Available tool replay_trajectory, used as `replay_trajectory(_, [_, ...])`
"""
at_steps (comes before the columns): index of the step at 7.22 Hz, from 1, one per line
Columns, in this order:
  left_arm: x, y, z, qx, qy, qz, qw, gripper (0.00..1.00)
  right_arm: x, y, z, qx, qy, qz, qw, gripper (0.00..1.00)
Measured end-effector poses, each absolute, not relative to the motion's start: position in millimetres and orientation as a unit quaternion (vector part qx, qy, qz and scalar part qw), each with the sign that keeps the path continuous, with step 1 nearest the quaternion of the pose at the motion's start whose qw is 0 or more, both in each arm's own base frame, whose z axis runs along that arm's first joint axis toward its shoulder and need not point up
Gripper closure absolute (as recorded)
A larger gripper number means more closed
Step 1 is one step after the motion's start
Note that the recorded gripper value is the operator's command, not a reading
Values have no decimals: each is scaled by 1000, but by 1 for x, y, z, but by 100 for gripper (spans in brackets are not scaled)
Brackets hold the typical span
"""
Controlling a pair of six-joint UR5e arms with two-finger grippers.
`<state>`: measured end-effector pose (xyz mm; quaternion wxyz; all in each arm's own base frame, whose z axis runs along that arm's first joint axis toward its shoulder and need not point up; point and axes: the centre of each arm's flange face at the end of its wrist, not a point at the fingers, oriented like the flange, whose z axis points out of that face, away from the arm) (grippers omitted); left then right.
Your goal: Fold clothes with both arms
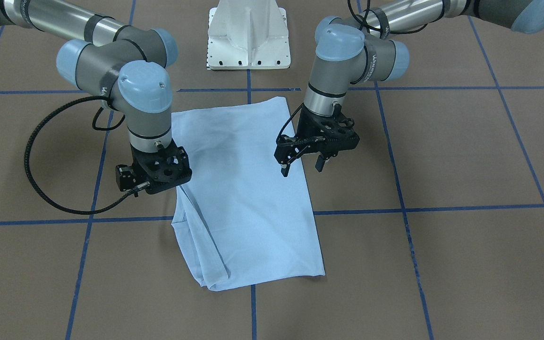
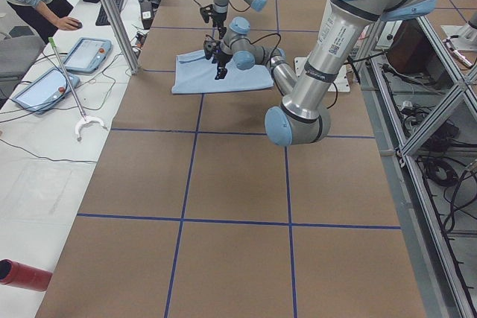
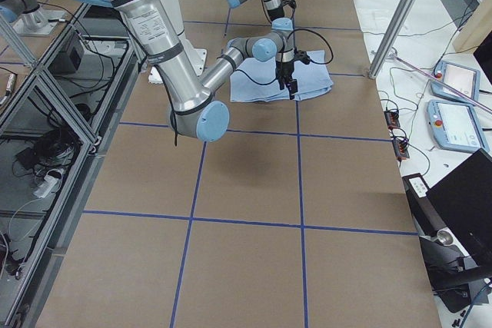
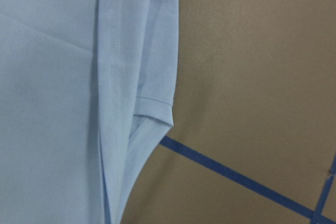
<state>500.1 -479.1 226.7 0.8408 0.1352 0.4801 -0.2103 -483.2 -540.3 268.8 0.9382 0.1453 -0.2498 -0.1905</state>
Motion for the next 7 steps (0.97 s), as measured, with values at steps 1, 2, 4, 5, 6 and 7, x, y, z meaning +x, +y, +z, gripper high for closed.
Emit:
replay_trajectory(1, [500,-479,226,135,481,-210,840,0,-505,-548,263,141,-249,-189,939,0])
replay_trajectory(2, [500,-478,226,135,482,-209,840,0,-525,-556,271,141,-250,-189,939,0])
replay_trajectory(4, [500,-476,226,129,484,-204,841,0,-549,-569,293,140,-248,-189,940,0])
replay_trajectory(5, [501,-476,227,125,485,-202,842,0,-553,-572,299,137,-246,-189,941,0])
replay_trajectory(6, [501,-476,228,124,484,-202,842,0,-553,-574,304,135,-243,-190,942,0])
replay_trajectory(7, [502,-476,228,123,485,-202,842,0,-552,-576,307,135,-241,-190,942,0])
